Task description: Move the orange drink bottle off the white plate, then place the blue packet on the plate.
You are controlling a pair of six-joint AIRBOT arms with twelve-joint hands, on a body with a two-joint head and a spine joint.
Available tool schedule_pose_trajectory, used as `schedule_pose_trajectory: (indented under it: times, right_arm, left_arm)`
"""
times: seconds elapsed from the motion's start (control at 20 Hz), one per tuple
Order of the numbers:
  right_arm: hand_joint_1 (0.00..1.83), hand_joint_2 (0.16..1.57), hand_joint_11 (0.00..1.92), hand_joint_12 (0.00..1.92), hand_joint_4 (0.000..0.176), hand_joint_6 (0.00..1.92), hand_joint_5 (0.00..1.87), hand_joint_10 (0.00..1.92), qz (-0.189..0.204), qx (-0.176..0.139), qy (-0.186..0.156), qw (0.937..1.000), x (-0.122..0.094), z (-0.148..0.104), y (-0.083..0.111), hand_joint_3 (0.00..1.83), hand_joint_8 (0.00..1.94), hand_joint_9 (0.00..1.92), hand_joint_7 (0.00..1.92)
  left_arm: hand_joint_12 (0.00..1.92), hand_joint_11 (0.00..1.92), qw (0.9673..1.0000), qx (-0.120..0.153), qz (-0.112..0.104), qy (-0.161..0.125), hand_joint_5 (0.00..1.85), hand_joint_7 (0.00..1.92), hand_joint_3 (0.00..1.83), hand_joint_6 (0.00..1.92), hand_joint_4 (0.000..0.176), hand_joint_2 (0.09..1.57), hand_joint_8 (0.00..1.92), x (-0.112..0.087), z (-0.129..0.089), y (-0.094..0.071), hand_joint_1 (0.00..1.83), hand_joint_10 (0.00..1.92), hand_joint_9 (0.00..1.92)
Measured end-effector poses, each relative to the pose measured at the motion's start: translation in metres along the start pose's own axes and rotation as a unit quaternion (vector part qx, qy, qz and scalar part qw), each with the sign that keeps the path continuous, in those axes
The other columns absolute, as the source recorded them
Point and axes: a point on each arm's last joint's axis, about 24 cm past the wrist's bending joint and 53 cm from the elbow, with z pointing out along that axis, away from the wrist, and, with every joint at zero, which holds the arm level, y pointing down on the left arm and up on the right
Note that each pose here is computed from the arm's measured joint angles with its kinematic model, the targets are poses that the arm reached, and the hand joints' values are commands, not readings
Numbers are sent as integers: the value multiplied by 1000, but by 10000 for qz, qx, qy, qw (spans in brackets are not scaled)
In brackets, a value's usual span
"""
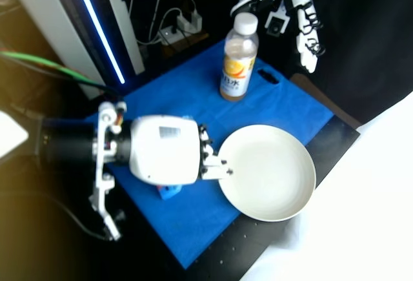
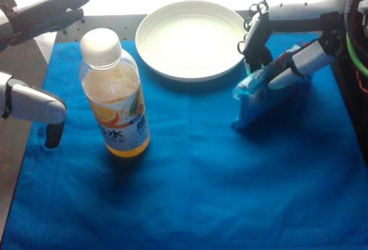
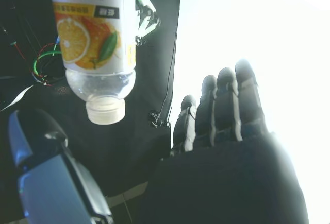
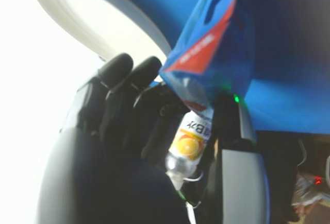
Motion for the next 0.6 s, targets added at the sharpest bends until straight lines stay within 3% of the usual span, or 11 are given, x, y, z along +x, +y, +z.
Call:
schedule_pose_trajectory:
  times: [0.05,0.1,0.15,0.2,0.3,0.35,0.4,0.45,0.5,0.55,0.6]
  right_arm:
    - [1220,1137,312,1678,0,868,973,1219,8,8,-12,10000,0,0,0,0,1201,554,928]
    - [1224,1132,348,1591,0,869,969,1104,14,14,-20,10000,-1,0,-1,0,1174,641,949]
    - [1332,1122,405,1433,0,898,968,1294,16,10,-20,10000,-1,0,0,0,958,783,1017]
    - [1279,1122,546,1622,0,734,1001,1264,16,3,-18,10000,-1,1,0,0,1184,792,979]
    - [1276,1100,805,1452,0,734,992,983,-52,-33,-13,10000,-2,-1,4,0,1069,1031,1069]
    - [1273,1114,841,1444,0,769,956,1047,-134,-80,-39,9999,-7,-2,9,0,1121,1074,1048]
    - [1370,1088,842,1252,0,735,954,1147,-305,-91,-62,9995,-13,-3,13,0,900,1073,1061]
    - [1292,1106,862,1224,0,814,942,944,-312,-130,-147,9993,-21,-4,18,4,1036,1074,1062]
    - [1277,1111,839,1259,0,819,948,821,-326,-190,-248,9990,-31,-5,24,0,1057,1107,1065]
    - [1366,1099,750,1283,0,733,963,1162,-334,-229,-303,9987,-36,-6,29,0,945,1020,1042]
    - [1384,1092,670,1324,0,753,958,1219,-336,-276,-351,9984,-41,-6,33,0,866,996,1071]
  left_arm:
    - [196,0,10000,-15,-1,8,0,105,0,0,174,597,0,1,-1,1,693,0,78]
    - [198,0,10000,-17,-13,-2,0,107,0,0,165,591,1,0,-1,2,694,3,84]
    - [197,0,10000,-44,-26,-6,0,107,0,0,159,591,1,1,-2,4,698,3,84]
    - [199,0,10000,-47,-31,-15,0,109,0,0,155,592,2,0,-2,4,698,3,84]
    - [203,1,10000,-33,-34,-22,0,114,0,0,158,578,4,0,-2,3,707,4,88]
    - [215,14,10000,-20,-34,-23,0,119,0,0,151,590,5,0,-2,2,694,7,97]
    - [277,2,10000,-39,-38,-24,0,123,0,0,151,591,0,0,-3,4,685,1,107]
    - [289,0,10000,-47,-40,-24,0,122,1,0,152,592,0,0,-3,4,683,0,109]
    - [293,0,10000,-47,-42,-24,0,119,3,0,140,598,0,0,-3,4,687,0,108]
    - [294,0,10000,-42,-40,-29,0,120,5,0,130,603,0,0,-3,4,693,0,108]
    - [313,0,10000,-47,-44,-35,0,115,5,0,125,611,1,-1,-4,4,686,0,107]
